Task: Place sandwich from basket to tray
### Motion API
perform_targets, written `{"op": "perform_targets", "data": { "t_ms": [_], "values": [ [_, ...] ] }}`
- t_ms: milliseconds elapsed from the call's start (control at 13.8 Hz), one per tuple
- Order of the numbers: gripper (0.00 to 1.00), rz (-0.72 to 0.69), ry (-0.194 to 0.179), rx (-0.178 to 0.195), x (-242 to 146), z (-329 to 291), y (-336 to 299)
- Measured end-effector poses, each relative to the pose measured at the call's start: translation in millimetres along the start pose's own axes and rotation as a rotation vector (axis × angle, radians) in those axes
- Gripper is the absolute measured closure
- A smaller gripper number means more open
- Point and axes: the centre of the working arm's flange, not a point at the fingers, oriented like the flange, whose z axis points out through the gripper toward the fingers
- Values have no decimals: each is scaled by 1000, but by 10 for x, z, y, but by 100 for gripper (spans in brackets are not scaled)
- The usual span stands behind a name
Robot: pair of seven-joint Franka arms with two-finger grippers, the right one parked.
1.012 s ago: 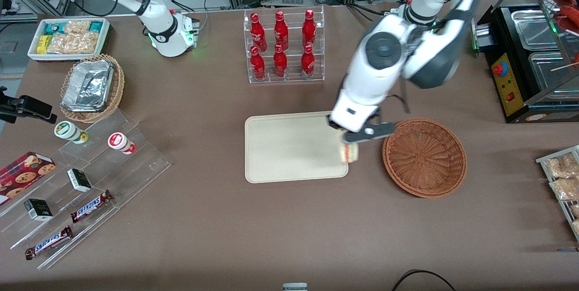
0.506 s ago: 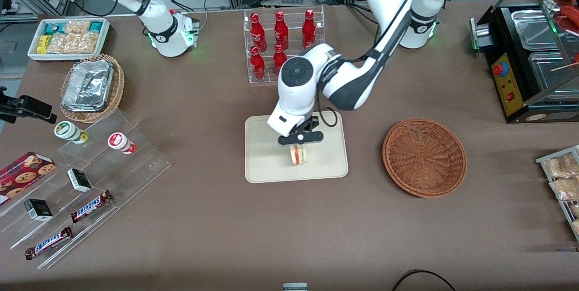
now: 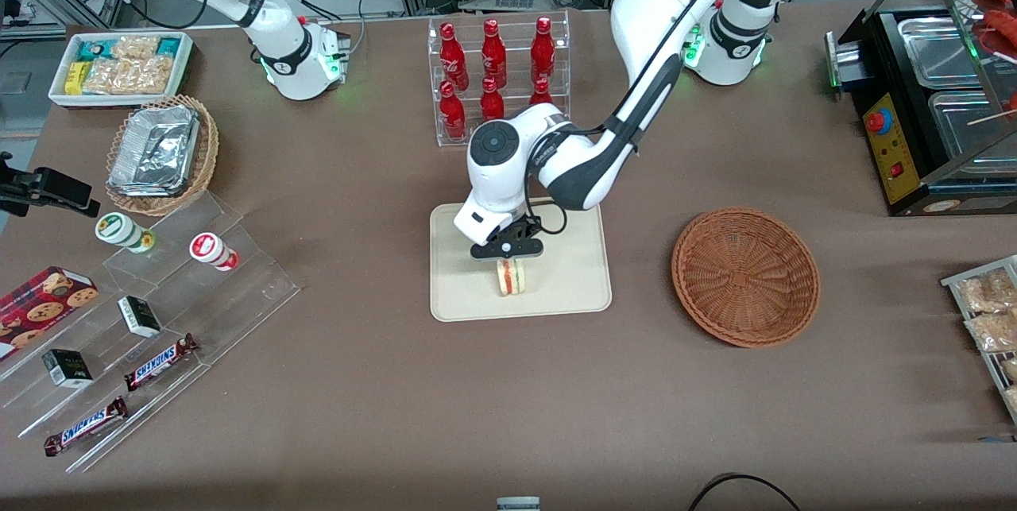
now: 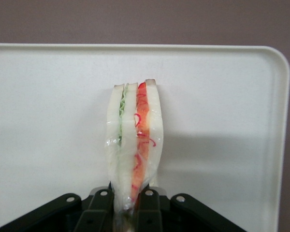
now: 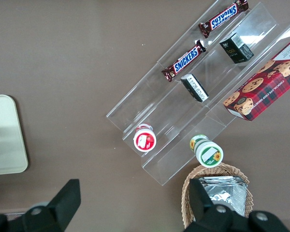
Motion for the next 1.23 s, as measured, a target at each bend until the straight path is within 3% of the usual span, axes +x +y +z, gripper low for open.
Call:
{"op": "perform_targets", "data": {
  "t_ms": [289,361,578,867,1084,1229],
  "values": [
    [80,8,0,13,-85,145,2],
    [73,9,1,13,-97,138,12],
    [43,-4,15,3,-64,-54,32],
    [2,-80,60,-20,170,-1215,-186],
    [0,-180,78,17,476,-2097,-781],
    [0,-253,59,15,800,-2618,-1446]
  ]
}}
